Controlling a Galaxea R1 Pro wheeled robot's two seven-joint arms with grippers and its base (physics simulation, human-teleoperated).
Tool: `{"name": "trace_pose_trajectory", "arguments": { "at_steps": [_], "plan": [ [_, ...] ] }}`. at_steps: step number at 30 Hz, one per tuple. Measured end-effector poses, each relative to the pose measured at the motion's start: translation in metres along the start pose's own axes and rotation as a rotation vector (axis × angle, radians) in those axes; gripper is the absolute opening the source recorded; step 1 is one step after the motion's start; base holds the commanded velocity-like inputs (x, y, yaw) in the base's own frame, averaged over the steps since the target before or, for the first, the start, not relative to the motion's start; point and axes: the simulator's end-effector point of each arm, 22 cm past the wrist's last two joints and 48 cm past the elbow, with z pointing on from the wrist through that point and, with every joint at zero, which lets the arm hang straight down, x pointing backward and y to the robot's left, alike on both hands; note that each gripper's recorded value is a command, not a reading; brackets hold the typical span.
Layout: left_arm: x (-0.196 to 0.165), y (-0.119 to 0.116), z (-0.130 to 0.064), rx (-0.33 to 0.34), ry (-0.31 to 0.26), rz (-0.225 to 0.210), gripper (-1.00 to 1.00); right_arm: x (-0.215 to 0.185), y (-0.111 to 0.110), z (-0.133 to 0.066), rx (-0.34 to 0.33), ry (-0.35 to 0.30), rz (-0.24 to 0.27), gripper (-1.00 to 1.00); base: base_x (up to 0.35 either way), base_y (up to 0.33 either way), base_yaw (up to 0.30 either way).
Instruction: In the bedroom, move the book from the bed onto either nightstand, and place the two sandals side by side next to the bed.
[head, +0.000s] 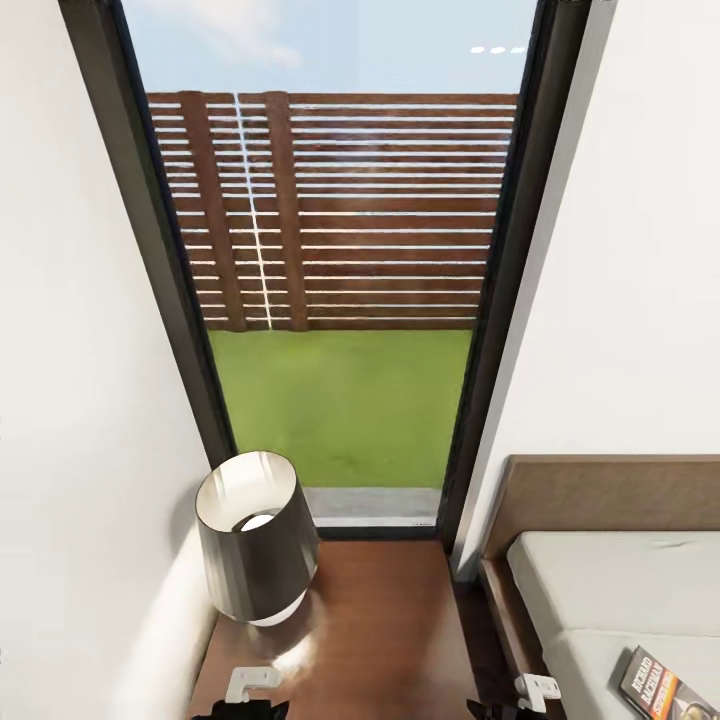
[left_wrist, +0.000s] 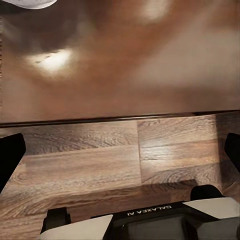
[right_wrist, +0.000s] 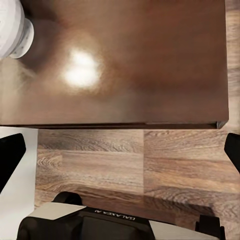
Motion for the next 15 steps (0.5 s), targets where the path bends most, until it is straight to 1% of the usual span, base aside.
{"name": "trace_pose_trajectory", "arguments": {
  "at_steps": [2, 6, 11, 13, 15],
  "plan": [
    [0.008, -0.009, 0.001, 0.015, 0.008, -0.004, 1.0, -0.004, -0.002, -0.001, 0.006, -0.012, 0.007, 1.0, 0.0, 0.0, 0.0],
    [0.022, -0.01, -0.001, 0.015, 0.025, -0.01, 1.0, -0.004, -0.002, -0.001, 0.006, -0.012, 0.007, 1.0, 0.0, 0.0, 0.0],
    [0.041, -0.017, -0.002, 0.023, 0.049, -0.017, 1.0, 0.0, -0.003, -0.001, 0.006, -0.007, 0.015, 1.0, 0.0, 0.0, 0.0],
    [0.05, -0.017, -0.003, 0.023, 0.06, -0.02, 1.0, 0.0, -0.003, -0.001, 0.007, -0.006, 0.016, 1.0, 0.1, 0.0, 0.0],
    [0.052, -0.018, -0.004, 0.024, 0.063, -0.021, 1.0, 0.001, -0.003, -0.001, 0.007, -0.006, 0.016, 1.0, 0.244, 0.0, 0.0]
  ]
}}
